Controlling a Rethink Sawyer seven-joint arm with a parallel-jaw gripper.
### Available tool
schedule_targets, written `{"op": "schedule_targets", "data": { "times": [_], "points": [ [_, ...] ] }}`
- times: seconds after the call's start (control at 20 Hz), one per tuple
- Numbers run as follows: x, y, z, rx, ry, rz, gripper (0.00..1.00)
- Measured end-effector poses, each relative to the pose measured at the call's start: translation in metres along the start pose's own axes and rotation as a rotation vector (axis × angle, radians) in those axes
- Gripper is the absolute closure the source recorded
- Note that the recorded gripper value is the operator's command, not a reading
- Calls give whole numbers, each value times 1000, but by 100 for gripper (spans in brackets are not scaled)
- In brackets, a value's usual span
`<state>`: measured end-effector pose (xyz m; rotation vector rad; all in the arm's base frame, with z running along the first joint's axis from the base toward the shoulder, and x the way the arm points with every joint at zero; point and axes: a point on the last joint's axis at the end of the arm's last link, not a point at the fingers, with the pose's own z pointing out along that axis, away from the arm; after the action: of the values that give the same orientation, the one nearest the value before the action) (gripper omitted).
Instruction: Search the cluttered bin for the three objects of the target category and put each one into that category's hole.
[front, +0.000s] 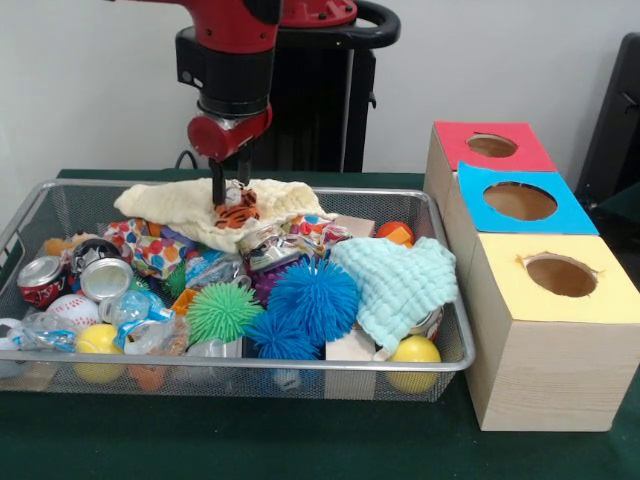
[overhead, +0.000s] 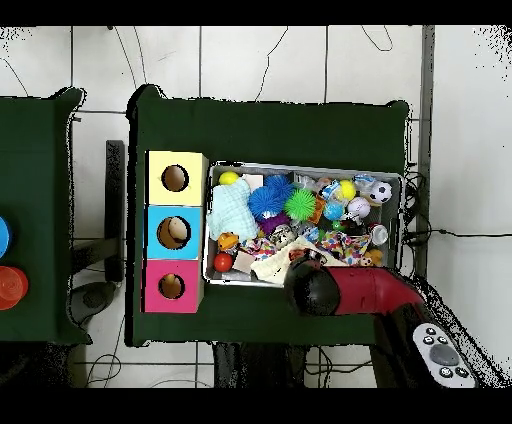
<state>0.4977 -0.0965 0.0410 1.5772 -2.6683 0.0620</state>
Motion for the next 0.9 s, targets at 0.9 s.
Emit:
{"op": "schedule_targets", "data": {
  "times": [0.9],
  "points": [
    [-22,2,21,-18,-10,-32,0]
  ]
}}
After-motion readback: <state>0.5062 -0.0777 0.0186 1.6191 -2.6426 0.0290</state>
